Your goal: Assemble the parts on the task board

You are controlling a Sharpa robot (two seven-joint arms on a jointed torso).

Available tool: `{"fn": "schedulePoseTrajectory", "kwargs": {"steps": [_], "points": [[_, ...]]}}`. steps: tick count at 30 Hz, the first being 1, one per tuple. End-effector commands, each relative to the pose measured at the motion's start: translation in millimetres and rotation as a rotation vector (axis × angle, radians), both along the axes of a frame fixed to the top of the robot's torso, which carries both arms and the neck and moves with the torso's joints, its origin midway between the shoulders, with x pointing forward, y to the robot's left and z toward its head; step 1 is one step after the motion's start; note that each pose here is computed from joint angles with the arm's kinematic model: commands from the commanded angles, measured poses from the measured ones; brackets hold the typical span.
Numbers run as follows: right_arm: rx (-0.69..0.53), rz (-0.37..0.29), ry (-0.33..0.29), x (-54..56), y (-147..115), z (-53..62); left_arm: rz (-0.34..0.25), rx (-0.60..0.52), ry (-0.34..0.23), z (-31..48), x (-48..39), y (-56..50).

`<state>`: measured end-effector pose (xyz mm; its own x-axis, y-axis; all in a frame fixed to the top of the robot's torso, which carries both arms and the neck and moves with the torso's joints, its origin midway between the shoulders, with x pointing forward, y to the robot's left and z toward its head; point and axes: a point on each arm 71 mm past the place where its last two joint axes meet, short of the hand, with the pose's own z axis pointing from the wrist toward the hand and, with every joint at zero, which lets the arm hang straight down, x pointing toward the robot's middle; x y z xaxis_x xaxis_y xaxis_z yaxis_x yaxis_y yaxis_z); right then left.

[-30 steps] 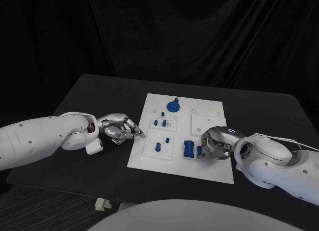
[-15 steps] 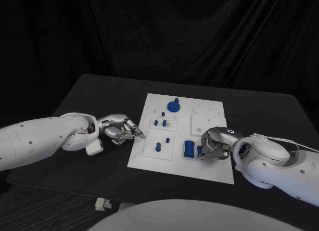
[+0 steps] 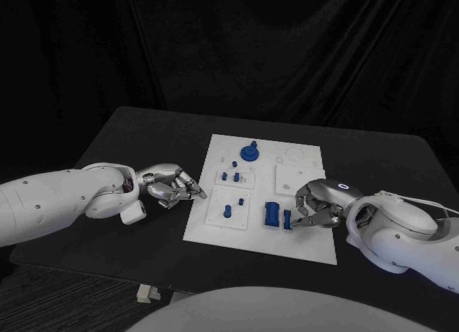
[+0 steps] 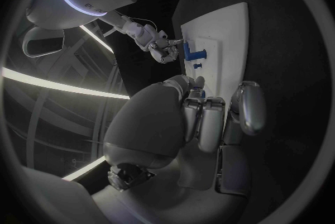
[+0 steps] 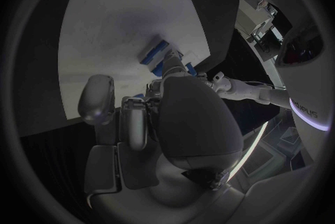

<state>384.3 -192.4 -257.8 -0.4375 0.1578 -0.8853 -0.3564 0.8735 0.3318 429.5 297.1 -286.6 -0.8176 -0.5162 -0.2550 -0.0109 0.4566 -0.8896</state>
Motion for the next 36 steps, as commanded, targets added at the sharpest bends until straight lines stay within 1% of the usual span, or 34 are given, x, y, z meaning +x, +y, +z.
{"fn": "schedulePoseTrajectory", "kwargs": {"steps": [1,4,5,8,10,11,12,15,16,17,18,19,22,27,32,36], "points": [[0.125,-0.015,-0.005,5.7,-2.1,20.8,0.014,-0.044,-0.053,6.0,-0.6,-0.3],[0.211,-0.054,0.044,17.7,-10.6,46.2,0.029,-0.065,-0.102,14.9,0.1,0.7],[0.256,-0.070,0.054,23.1,-12.9,55.5,0.034,-0.075,-0.127,19.2,1.1,0.9],[0.393,-0.106,0.052,36.2,-16.9,76.6,0.049,-0.102,-0.197,31.8,4.4,1.1],[0.524,-0.123,0.032,44.9,-18.9,91.3,0.061,-0.128,-0.257,44.0,8.3,0.5],[0.610,-0.134,0.018,49.5,-20.3,99.1,0.075,-0.155,-0.290,51.9,10.9,-0.4],[0.652,-0.139,0.012,51.6,-20.8,102.4,0.084,-0.174,-0.304,55.9,12.3,-0.8],[0.841,-0.164,-0.005,61.3,-23.2,113.5,0.141,-0.309,-0.345,74.3,19.1,-2.9],[0.870,-0.166,-0.008,63.1,-23.7,114.6,0.151,-0.342,-0.353,77.4,20.2,-3.3],[0.912,-0.168,-0.013,65.7,-24.8,115.4,0.167,-0.396,-0.366,82.2,22.0,-4.3],[0.933,-0.168,-0.017,67.0,-25.6,115.3,0.175,-0.428,-0.371,84.6,23.1,-5.0],[0.963,-0.168,-0.021,68.6,-27.1,114.1,0.188,-0.480,-0.374,88.0,24.8,-6.6],[1.019,-0.166,-0.015,71.0,-31.3,106.9,0.218,-0.594,-0.362,93.3,28.6,-10.6],[1.078,-0.157,0.012,70.1,-34.6,93.7,0.244,-0.670,-0.354,94.0,30.6,-12.0],[1.110,-0.154,0.036,68.8,-35.3,82.1,0.260,-0.697,-0.357,91.3,30.4,-12.6],[1.118,-0.156,0.052,68.6,-34.8,75.5,0.263,-0.706,-0.358,89.6,30.5,-14.7]]}}
